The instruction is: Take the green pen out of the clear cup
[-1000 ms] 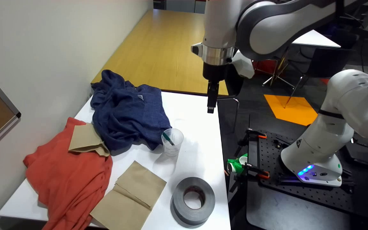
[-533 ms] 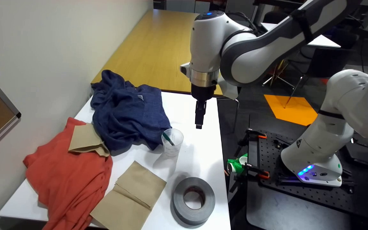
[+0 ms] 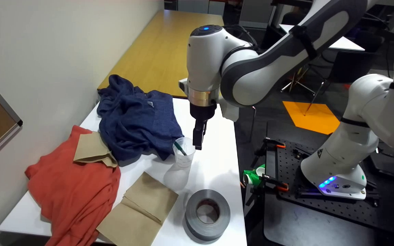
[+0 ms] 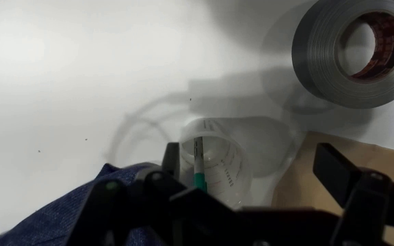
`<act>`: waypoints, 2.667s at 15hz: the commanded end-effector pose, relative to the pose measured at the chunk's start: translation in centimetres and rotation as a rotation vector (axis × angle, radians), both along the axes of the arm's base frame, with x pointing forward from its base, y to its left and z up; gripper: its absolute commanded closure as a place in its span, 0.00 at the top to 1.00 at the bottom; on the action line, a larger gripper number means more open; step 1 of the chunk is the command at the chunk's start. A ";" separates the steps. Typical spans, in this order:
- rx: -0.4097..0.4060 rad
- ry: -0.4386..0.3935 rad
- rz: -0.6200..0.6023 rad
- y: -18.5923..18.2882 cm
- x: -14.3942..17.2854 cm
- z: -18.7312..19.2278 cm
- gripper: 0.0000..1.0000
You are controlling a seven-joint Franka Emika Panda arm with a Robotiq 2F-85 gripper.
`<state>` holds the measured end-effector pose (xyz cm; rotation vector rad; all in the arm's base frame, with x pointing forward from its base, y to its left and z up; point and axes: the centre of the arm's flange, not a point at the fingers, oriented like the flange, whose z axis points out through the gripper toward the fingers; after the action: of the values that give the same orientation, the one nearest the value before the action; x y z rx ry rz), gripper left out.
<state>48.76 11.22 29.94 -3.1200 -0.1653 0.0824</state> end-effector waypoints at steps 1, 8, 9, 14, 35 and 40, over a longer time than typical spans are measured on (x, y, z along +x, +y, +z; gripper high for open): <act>-0.008 -0.001 -0.049 1.0 3.5 -1.1 1.00; -0.024 0.043 -0.098 -0.4 7.8 -4.0 1.00; -0.029 0.049 -0.102 -0.7 8.2 -4.4 1.00; -0.038 0.074 -0.113 -1.2 9.4 -6.1 0.85; -0.040 0.088 -0.132 -1.3 10.5 -8.6 0.05; -0.044 0.094 -0.141 -1.3 9.1 -8.0 0.03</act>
<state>58.58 9.74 21.32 -3.1311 0.0132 0.2158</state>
